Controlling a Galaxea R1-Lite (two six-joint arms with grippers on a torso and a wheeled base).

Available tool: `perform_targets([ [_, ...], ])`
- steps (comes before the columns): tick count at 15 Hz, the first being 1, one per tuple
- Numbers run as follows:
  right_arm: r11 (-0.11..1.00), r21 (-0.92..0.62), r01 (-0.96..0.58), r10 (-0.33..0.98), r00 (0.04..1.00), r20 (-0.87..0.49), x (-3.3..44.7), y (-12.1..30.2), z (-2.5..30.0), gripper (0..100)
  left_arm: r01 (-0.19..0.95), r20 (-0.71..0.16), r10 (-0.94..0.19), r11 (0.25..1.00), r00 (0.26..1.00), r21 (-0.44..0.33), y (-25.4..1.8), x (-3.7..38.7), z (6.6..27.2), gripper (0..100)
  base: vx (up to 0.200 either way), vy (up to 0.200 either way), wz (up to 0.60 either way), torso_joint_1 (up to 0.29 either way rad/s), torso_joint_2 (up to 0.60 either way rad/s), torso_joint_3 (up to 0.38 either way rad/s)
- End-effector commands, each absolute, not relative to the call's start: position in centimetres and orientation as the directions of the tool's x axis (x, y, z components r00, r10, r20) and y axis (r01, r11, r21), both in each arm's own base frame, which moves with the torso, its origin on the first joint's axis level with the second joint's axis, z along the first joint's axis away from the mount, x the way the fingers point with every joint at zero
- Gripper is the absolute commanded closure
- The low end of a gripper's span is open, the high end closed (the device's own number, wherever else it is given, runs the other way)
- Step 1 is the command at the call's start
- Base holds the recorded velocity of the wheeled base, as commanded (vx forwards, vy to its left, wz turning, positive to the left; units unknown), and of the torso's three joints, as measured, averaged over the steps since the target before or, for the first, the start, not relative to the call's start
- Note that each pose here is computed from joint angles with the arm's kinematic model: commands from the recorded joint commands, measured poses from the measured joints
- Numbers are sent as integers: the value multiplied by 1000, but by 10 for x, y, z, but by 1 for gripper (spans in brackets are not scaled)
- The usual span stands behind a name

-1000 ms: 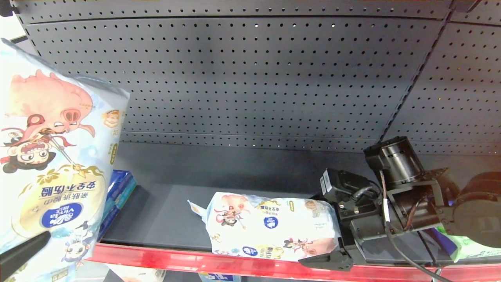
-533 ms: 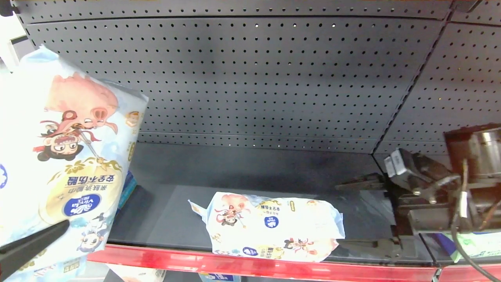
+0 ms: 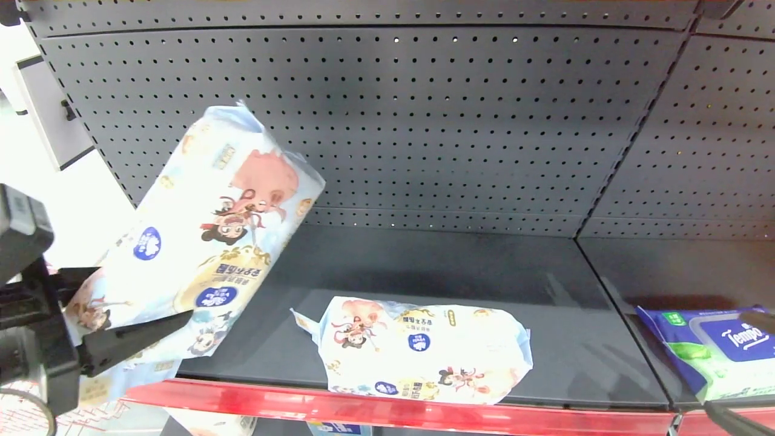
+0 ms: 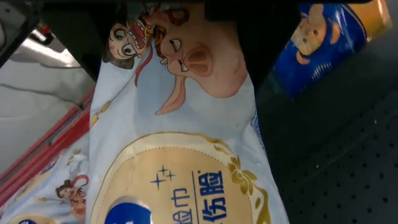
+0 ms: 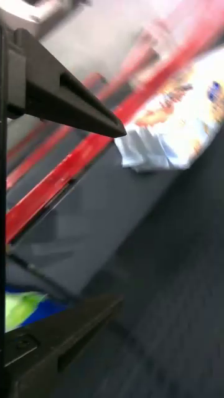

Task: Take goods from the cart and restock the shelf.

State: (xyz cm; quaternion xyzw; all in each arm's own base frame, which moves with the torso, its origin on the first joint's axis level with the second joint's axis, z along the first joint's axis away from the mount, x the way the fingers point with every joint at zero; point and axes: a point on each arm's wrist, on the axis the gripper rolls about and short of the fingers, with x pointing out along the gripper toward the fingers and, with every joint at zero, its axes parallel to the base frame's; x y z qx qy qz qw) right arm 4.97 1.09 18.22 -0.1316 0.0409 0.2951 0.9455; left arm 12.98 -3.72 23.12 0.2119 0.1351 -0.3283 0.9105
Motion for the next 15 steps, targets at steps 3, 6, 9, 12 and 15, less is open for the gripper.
perform_targets([
  [3, 902, -238, -362, 384, 921, 56, -9, 13, 154, 0, 745, -478, -571, 524, 667, 413, -54, 199, 227, 100, 0, 0, 0, 0, 0, 0],
  [6, 915, -194, -353, 372, 926, 68, -11, 13, 155, 0, 762, -500, -582, 407, 641, 504, -62, 233, 224, 100, 0, 0, 0, 0, 0, 0],
  [9, 913, -188, -361, 379, 923, 68, -11, 13, 154, 0, 772, -514, -604, 301, 609, 560, -76, 260, 220, 100, 0, 0, 0, 0, 0, 0],
  [12, 911, -186, -369, 386, 920, 63, -11, 14, 152, 0, 799, -529, -638, 244, 559, 550, -103, 283, 214, 100, 0, 0, 0, 0, 0, 0],
  [15, 911, -185, -368, 384, 921, 62, -11, 13, 152, 0, 810, -531, -661, 207, 529, 549, -125, 301, 211, 100, 0, 0, 0, 0, 0, 0],
])
